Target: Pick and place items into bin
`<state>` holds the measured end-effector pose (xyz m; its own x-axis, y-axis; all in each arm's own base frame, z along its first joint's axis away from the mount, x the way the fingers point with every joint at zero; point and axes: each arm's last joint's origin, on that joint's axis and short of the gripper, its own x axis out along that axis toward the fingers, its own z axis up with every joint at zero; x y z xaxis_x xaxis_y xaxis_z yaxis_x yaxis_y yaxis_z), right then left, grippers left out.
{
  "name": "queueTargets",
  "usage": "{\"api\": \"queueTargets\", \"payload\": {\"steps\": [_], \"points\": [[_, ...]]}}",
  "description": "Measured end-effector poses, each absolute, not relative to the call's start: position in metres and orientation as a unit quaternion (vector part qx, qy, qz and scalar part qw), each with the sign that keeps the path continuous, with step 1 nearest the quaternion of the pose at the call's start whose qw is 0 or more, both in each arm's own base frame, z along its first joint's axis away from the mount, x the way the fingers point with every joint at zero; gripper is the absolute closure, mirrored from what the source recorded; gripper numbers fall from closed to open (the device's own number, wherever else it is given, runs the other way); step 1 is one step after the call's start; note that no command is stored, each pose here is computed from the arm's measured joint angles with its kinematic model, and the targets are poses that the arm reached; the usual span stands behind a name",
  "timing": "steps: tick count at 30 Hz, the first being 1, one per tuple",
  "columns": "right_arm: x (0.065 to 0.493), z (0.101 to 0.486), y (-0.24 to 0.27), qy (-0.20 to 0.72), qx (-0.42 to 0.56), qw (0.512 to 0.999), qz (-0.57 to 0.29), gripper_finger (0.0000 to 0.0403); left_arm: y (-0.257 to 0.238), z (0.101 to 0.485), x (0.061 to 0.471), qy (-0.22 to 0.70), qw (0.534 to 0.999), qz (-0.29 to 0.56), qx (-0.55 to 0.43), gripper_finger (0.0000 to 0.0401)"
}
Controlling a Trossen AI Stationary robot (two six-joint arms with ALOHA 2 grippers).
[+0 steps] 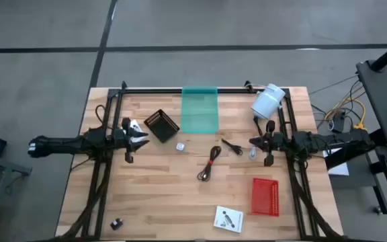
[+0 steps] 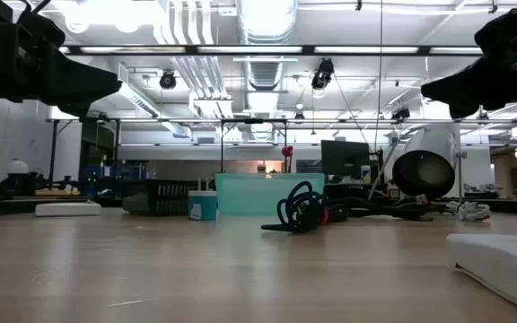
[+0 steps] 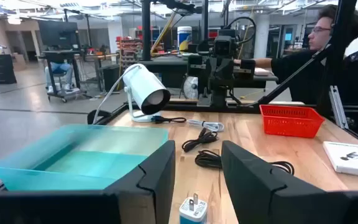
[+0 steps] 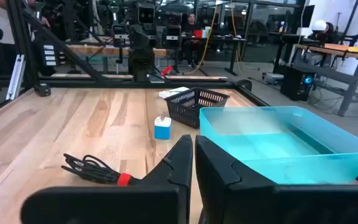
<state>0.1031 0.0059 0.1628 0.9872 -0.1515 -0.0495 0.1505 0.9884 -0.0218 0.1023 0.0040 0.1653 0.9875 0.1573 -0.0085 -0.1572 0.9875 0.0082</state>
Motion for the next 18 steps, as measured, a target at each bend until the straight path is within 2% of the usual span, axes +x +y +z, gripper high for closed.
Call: {"api": "queueTargets", "payload": {"steps": [18], "points": [[0.1031, 0.1628, 0.0059, 0.025, -0.005, 0.997, -0.076, 0.0394, 0.0041, 0.1653, 0.1023, 0.005, 0.997, 0.079, 0.004, 0.0286]]}}
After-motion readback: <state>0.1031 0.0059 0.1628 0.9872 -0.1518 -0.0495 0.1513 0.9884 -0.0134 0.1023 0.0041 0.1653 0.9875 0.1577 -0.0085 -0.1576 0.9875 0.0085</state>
